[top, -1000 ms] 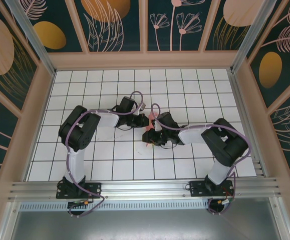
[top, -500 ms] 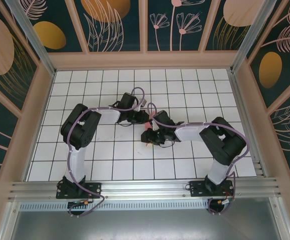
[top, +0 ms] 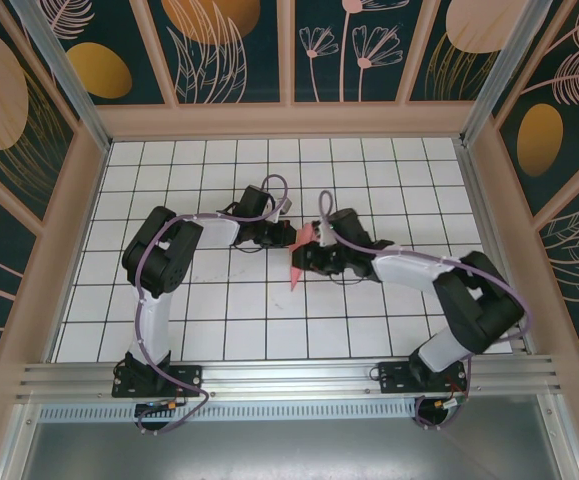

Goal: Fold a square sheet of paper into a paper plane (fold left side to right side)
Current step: Fold the wing for the fifth time at the center of the table.

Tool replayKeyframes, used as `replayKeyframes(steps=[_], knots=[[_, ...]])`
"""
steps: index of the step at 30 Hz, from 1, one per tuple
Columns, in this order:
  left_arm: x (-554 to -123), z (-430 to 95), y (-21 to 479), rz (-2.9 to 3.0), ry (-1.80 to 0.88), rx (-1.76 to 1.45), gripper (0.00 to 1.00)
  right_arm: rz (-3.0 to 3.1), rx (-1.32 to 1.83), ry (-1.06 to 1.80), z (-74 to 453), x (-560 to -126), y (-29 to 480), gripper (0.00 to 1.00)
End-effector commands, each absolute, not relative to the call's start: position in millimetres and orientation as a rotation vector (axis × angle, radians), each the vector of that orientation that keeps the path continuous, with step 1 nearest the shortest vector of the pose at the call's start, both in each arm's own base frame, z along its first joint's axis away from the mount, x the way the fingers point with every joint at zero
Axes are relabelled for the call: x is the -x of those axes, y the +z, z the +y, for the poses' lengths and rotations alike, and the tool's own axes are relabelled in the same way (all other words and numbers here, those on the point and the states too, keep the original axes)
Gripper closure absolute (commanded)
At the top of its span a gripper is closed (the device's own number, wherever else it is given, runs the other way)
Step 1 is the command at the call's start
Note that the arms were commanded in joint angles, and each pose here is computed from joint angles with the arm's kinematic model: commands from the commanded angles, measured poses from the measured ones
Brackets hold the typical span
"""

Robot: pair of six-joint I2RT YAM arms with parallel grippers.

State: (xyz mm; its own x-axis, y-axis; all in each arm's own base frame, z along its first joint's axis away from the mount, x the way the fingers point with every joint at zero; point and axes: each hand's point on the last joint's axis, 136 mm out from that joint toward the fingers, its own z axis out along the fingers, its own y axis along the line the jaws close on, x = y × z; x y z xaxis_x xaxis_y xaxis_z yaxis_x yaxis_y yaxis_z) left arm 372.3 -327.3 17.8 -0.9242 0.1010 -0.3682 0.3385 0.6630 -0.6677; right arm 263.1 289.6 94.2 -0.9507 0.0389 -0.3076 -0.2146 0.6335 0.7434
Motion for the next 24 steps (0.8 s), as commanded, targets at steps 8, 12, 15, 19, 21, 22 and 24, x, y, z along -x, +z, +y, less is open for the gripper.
replayKeyframes(steps=[8, 12, 15, 19, 21, 22, 24], knots=[[-366.5, -320.0, -14.7, 2.645, -1.087, -0.324, 0.94, 2.411, 0.061, 1.278, 265.8, -306.1, 114.2, 0.63], [-365.9, -320.8, -13.6, 2.642, -1.097, -0.325, 0.94, 2.446, 0.025, 1.229, 272.0, -329.0, 99.5, 0.65], [-365.0, -322.8, -12.7, 2.639, -1.116, -0.324, 0.94, 2.457, 0.019, 1.213, 278.3, -342.4, 94.1, 0.65], [-365.2, -324.6, -9.2, 2.629, -1.136, -0.323, 0.94, 2.506, -0.017, 1.110, 272.3, -352.7, 79.6, 0.64], [-364.6, -324.5, -7.3, 2.626, -1.136, -0.327, 0.94, 2.510, -0.059, 1.043, 260.5, -352.8, 76.9, 0.60], [-364.7, -325.0, -5.4, 2.621, -1.138, -0.331, 0.94, 2.509, -0.082, 1.020, 254.2, -353.1, 76.7, 0.59], [-365.3, -325.3, -2.0, 2.613, -1.142, -0.333, 0.94, 2.529, -0.134, 0.981, 241.6, -353.3, 71.5, 0.58]])
